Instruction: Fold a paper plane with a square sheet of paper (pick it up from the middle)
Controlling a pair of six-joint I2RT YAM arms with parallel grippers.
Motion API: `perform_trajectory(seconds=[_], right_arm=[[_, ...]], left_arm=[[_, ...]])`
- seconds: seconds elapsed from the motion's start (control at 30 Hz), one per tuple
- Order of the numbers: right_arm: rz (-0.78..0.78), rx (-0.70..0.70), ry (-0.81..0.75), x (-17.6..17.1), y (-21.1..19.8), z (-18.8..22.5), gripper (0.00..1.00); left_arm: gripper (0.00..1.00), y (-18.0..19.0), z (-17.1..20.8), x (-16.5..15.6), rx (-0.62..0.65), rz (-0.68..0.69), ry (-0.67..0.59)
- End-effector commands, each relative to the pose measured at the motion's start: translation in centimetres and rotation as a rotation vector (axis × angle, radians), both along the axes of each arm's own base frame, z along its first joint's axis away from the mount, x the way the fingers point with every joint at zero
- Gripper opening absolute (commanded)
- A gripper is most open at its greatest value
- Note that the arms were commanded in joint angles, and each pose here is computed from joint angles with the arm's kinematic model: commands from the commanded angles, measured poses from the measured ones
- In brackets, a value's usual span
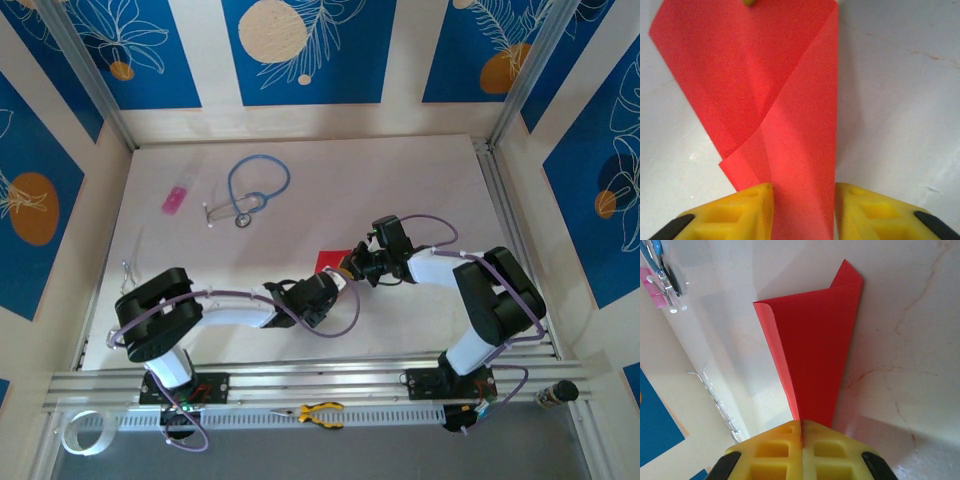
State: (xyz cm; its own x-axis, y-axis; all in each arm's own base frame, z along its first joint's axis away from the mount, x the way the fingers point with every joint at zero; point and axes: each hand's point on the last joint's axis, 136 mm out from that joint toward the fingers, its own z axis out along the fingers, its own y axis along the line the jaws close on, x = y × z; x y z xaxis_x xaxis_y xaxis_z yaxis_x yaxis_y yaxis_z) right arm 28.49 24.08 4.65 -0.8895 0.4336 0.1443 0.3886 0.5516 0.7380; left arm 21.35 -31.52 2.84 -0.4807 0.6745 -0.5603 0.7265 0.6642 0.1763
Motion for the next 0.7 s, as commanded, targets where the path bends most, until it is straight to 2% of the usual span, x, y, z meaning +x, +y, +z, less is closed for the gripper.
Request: perform_trajectory(seconds=[0.0,0.23,0.47,0.67], right_arm=[[-0.003,0.010,-0.001,-0.1,0.1,0.8,0.02],[-0.002,0.001,0.001,-0.2,0.0,0.7,0.03],[-0.002,-0.004,0.007,-0.5,-0.2,0.3,0.03],[-0.006,-0.004,0.000,-0.5,-0.2,0.4,0.02]], left_arm=[[0.31,0.0,0.4,0.3,0.019,0.017,-0.031],[0.23,-0.3,0.0,0.0,0.015,0.006,-0.008],[0.30,-0.6,1.0,0.2,-0.041,0.029,-0.018],[0.31,-0.7,1.5,0.3,-0.060,0.027,-0.034]])
